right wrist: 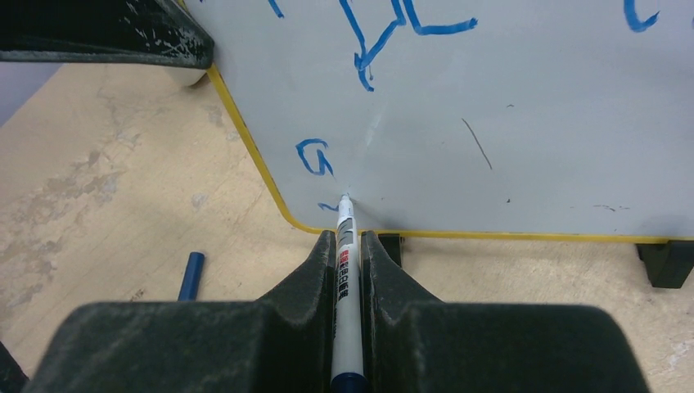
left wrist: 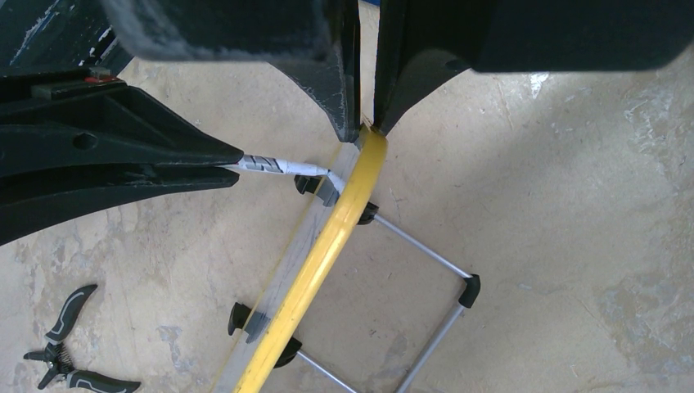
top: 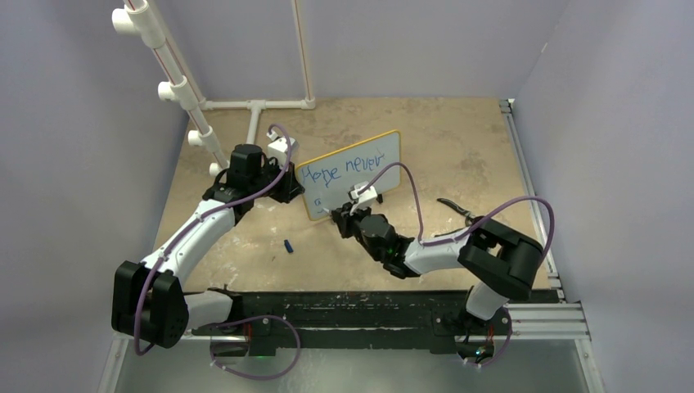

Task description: Write a sentence on the whiteboard

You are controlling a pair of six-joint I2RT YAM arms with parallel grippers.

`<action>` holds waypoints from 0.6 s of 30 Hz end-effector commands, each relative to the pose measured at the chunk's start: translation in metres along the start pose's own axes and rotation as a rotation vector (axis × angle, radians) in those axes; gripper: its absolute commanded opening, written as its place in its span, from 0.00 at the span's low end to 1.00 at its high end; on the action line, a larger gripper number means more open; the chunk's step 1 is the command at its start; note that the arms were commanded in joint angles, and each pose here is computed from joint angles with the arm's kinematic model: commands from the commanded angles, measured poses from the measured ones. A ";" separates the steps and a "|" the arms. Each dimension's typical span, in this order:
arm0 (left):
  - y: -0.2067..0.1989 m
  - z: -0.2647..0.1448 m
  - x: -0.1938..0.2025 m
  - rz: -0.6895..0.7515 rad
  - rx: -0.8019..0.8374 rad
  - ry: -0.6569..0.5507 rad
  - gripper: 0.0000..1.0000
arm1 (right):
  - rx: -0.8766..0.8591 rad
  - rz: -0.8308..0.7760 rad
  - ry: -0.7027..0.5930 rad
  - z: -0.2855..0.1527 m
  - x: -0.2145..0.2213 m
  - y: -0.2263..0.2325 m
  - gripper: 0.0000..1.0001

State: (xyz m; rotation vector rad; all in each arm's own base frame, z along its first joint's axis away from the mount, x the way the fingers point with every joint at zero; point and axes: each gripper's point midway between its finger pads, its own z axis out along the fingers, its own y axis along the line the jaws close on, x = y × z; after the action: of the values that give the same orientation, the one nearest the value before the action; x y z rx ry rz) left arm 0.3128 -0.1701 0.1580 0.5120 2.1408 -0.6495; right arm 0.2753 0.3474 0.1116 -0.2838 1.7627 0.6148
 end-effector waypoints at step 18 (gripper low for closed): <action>-0.006 0.001 -0.007 0.022 0.024 -0.021 0.00 | -0.017 0.051 -0.199 -0.007 -0.077 0.012 0.00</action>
State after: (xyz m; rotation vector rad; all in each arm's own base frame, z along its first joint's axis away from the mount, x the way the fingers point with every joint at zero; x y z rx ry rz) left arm 0.3141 -0.1699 0.1588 0.5108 2.1355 -0.6452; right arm 0.2806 0.3467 0.1364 -0.2609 1.7082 0.6123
